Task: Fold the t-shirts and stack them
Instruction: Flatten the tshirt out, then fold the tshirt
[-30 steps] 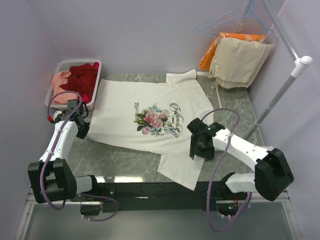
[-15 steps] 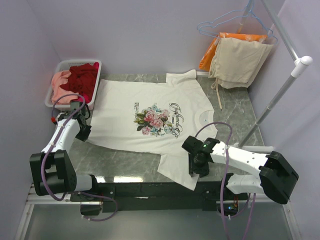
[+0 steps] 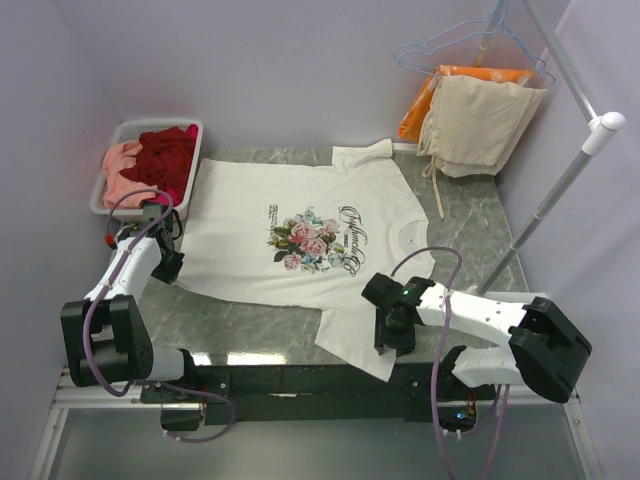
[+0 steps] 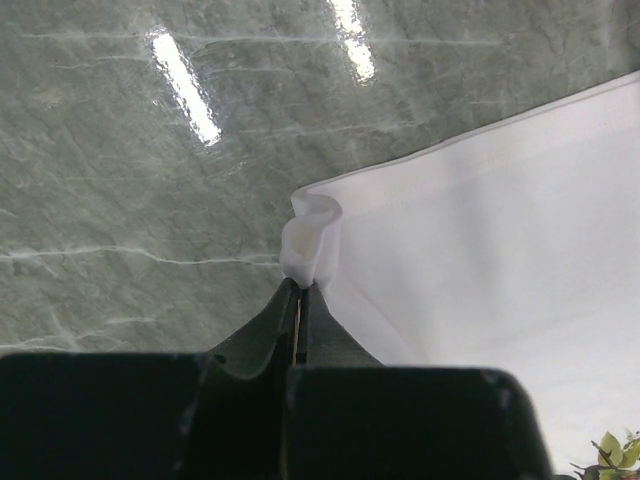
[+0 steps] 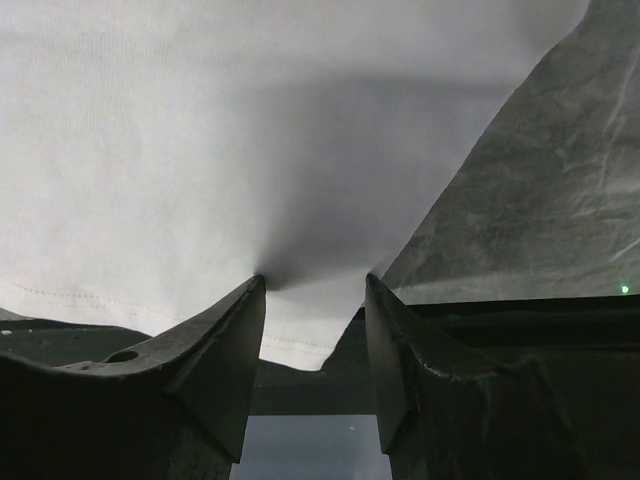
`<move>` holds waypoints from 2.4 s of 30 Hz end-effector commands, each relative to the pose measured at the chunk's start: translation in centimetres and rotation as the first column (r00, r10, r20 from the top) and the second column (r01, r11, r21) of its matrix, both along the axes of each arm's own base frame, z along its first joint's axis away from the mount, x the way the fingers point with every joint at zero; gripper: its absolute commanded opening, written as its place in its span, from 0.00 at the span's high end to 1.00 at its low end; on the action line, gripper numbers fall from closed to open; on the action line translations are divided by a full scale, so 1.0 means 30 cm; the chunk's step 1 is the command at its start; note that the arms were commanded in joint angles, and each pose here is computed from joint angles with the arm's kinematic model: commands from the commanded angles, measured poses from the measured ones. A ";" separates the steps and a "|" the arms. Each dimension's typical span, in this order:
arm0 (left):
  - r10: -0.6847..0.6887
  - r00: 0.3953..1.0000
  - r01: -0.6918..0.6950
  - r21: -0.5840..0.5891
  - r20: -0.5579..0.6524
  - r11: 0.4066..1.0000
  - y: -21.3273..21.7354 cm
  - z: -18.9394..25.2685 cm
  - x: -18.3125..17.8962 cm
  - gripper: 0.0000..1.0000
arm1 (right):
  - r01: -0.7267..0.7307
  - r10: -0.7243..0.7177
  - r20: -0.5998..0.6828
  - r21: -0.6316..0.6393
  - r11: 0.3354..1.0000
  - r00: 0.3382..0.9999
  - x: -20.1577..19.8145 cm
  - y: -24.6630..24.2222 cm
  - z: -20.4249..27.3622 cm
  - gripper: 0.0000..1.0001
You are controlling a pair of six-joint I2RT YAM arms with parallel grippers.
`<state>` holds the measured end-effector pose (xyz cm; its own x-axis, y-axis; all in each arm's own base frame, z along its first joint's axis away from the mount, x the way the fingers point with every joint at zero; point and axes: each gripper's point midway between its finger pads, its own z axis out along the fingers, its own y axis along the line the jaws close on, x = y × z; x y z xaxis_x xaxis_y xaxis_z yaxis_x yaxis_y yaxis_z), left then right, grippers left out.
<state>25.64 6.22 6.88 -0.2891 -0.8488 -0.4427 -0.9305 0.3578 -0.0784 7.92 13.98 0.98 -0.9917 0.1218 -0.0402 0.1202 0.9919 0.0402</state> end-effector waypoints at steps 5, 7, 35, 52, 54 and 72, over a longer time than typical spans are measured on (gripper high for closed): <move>-0.018 1.000 0.018 0.039 -0.004 0.999 0.021 0.021 0.015 0.99 | 0.060 -0.060 -0.053 0.013 0.998 0.997 -0.044 0.002 -0.052 0.49; -0.022 1.000 0.022 0.042 -0.001 0.999 0.021 0.028 0.019 0.99 | 0.062 -0.061 -0.054 0.018 0.998 0.997 -0.043 0.007 -0.057 0.50; 0.060 0.996 -0.054 0.076 -0.074 0.996 0.018 0.013 -0.153 0.99 | 0.218 -0.139 0.317 -0.231 0.948 0.938 0.129 -0.206 0.313 1.00; 0.101 0.991 -0.087 0.150 -0.089 0.985 -0.003 0.042 -0.166 0.99 | 0.279 -0.189 0.381 -0.196 0.940 0.905 0.130 -0.243 0.390 1.00; 0.105 0.991 -0.092 0.152 -0.080 0.984 -0.001 0.055 -0.148 0.99 | 0.271 -0.176 0.386 -0.207 0.940 0.906 0.152 -0.233 0.392 1.00; 0.019 1.000 -0.018 0.197 -0.005 0.980 -0.007 0.151 0.223 0.99 | 0.342 -0.212 0.526 -0.162 0.926 0.824 0.597 -0.285 0.544 1.00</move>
<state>29.00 5.46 10.18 -0.2799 -0.7923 -0.5421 -0.9468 0.3212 0.0194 22.12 5.95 16.46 -0.7827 0.3442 -0.5186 0.4346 0.8987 -0.0594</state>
